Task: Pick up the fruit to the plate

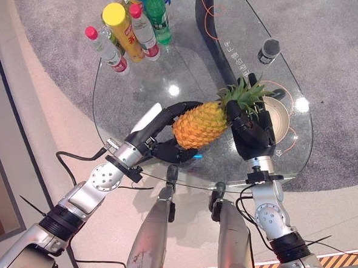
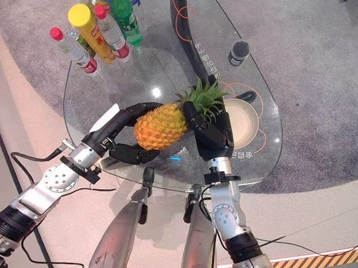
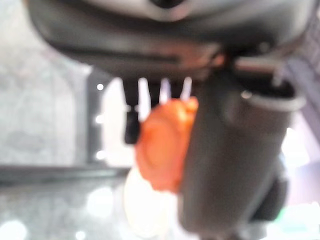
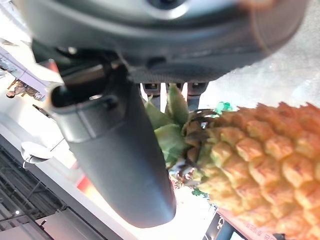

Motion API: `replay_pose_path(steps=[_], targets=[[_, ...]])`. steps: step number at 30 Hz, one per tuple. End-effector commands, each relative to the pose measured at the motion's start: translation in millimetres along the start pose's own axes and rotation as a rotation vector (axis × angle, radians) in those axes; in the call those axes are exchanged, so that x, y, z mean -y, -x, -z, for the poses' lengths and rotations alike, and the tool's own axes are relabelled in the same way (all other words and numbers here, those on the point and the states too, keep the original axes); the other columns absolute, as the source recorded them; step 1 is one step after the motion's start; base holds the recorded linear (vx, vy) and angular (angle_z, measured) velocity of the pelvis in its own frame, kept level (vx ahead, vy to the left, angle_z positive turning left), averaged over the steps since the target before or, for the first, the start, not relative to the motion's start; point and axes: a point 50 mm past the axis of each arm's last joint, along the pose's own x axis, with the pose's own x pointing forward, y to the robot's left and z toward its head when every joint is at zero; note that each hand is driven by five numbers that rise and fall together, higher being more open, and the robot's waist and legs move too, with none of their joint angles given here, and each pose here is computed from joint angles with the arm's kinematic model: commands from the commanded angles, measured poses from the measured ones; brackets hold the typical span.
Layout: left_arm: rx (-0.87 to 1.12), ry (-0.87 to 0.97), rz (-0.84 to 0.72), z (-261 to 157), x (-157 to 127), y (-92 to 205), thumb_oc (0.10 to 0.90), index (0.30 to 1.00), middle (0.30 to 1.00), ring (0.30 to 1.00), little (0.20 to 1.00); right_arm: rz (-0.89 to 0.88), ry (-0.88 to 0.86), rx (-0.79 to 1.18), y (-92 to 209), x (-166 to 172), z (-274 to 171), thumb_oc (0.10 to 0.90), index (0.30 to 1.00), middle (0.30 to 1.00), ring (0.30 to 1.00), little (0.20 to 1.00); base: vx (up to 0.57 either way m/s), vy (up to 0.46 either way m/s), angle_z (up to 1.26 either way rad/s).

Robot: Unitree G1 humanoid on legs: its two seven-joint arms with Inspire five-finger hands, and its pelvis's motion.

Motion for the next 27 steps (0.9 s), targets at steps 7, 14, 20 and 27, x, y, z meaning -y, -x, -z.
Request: replay_pose_path(steps=[7, 14, 20, 27], targets=[[0.314, -0.036, 0.043, -55.1, -6.8, -17.6, 0.1, 0.3, 0.3, 0.3, 0.2, -0.566, 0.021, 0.052, -35.2, -84.6, -26.8, 0.8, 0.9, 0.9, 0.9, 0.9, 0.0, 0.0, 0.0], [0.246, 0.051, 0.23, -49.8, 7.6, -22.7, 0.1, 0.3, 0.3, 0.3, 0.2, -0.61, -0.026, 0.118, -39.3, -94.2, -32.3, 0.8, 0.9, 0.9, 0.9, 0.9, 0.0, 0.0, 0.0], [0.216, 0.073, 0.286, -47.6, 13.3, -23.8, 0.1, 0.3, 0.3, 0.3, 0.2, -0.598, -0.023, 0.149, -40.9, -93.9, -35.0, 0.655, 0.775, 0.775, 0.775, 0.755, 0.0, 0.0, 0.0], [0.218, 0.069, 0.31, -47.9, 13.0, -25.4, 0.1, 0.3, 0.3, 0.3, 0.2, -0.586, -0.041, 0.193, -42.2, -90.6, -40.2, 0.1, 0.3, 0.3, 0.3, 0.2, 0.0, 0.0, 0.0]])
